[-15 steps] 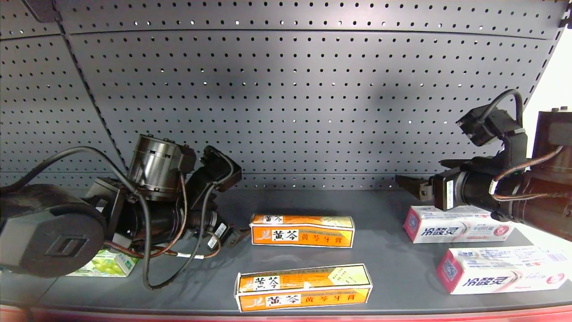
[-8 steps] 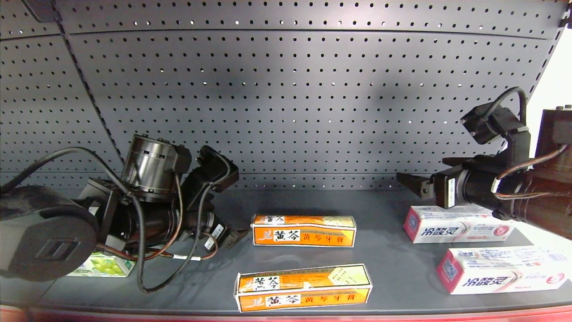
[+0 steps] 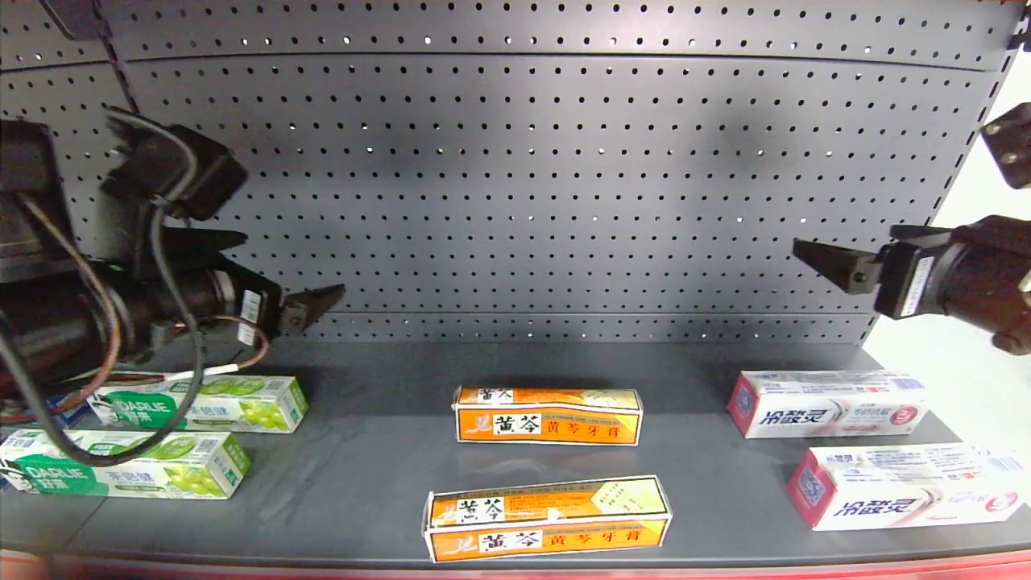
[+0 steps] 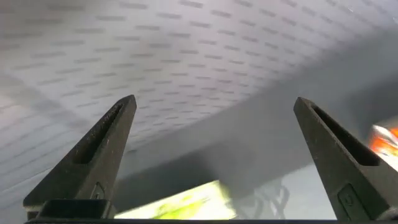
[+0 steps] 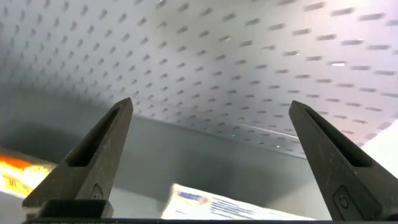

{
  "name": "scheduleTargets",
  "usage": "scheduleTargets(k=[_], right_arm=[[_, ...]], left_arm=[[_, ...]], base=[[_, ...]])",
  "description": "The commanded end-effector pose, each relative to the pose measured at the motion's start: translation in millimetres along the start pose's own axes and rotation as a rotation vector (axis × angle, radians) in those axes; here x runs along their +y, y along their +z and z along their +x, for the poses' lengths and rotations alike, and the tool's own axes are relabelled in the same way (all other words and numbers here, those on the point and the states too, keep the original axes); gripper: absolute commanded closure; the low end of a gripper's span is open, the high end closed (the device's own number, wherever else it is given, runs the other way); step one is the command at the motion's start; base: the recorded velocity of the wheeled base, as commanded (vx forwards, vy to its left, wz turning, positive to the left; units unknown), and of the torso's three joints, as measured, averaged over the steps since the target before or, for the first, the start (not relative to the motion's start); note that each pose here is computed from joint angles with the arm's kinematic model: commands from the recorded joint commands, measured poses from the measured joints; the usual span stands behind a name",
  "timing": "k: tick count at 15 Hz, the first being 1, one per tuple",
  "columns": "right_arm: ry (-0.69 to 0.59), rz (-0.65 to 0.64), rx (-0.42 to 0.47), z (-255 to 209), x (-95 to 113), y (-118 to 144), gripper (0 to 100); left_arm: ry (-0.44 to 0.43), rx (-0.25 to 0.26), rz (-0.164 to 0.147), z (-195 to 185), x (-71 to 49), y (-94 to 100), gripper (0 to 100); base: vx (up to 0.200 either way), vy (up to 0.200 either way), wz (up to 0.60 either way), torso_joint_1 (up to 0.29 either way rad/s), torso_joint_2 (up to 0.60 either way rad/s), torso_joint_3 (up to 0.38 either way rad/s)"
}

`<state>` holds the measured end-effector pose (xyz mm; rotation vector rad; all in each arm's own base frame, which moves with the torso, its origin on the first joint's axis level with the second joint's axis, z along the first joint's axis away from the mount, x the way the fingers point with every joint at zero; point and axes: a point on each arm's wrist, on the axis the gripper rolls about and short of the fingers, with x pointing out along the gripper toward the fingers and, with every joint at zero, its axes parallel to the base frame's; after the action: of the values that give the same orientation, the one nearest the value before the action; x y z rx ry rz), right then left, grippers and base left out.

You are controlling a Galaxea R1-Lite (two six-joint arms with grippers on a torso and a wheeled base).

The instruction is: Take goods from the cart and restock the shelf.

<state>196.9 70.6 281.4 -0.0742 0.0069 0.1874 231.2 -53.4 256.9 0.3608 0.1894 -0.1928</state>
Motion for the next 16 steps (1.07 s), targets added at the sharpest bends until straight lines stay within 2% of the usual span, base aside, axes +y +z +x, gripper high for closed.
scheduleTargets(k=[1, 3, 5, 7, 8, 9, 11, 13, 14, 15, 16], right_arm=[[-0.081, 0.024, -0.062, -33.3, -19.1, 5.8, 0], [-0.126, 0.037, -0.081, -55.1, -26.9, 0.7, 0], [-0.171, 0.05, -0.093, -75.9, -33.5, -7.5, 0], [-0.235, 0.055, -0.127, -102.3, -36.8, -15.3, 0], [-0.265, 0.058, -0.136, -112.7, -37.1, -20.6, 0], [-0.283, 0.06, -0.136, -125.3, -36.8, -31.8, 0], [-0.341, 0.055, -0.129, -149.8, -37.7, -59.8, 0], [-0.414, 0.05, -0.111, -172.8, -36.2, -96.7, 0], [-0.444, 0.041, -0.096, -183.3, -34.2, -115.7, 0], [-0.455, 0.039, -0.092, -186.7, -33.5, -121.1, 0], [-0.521, 0.034, -0.067, -199.8, -30.5, -138.5, 0]], left_arm=[[0.134, -0.104, -0.032, -60.4, 22.2, 2.6, 0], [0.218, -0.145, -0.065, -100.4, 23.0, -8.8, 0], [0.318, -0.176, -0.106, -137.6, 17.8, -24.7, 0], [0.451, -0.222, -0.142, -181.6, 9.2, -50.9, 0], [0.498, -0.22, -0.151, -196.8, 4.7, -64.0, 0], [0.542, -0.208, -0.159, -217.7, -1.3, -80.5, 0], [0.593, -0.15, -0.164, -252.7, -14.3, -115.5, 0], [0.62, -0.105, -0.162, -270.0, -25.2, -144.7, 0], [0.623, -0.094, -0.161, -271.5, -29.1, -155.2, 0], [0.631, -0.093, -0.164, -271.4, -29.5, -156.4, 0], [0.68, -0.075, -0.167, -271.5, -30.9, -155.6, 0]], base=[[0.0, 0.0, 0.0, 0.0, 0.0, 0.0], [0.0, 0.0, 0.0, 0.0, 0.0, 0.0], [0.0, 0.0, 0.0, 0.0, 0.0, 0.0], [0.0, 0.0, 0.0, 0.0, 0.0, 0.0], [0.0, 0.0, 0.0, 0.0, 0.0, 0.0], [0.0, 0.0, 0.0, 0.0, 0.0, 0.0], [0.0, 0.0, 0.0, 0.0, 0.0, 0.0], [0.0, 0.0, 0.0, 0.0, 0.0, 0.0], [0.0, 0.0, 0.0, 0.0, 0.0, 0.0], [0.0, 0.0, 0.0, 0.0, 0.0, 0.0], [0.0, 0.0, 0.0, 0.0, 0.0, 0.0]])
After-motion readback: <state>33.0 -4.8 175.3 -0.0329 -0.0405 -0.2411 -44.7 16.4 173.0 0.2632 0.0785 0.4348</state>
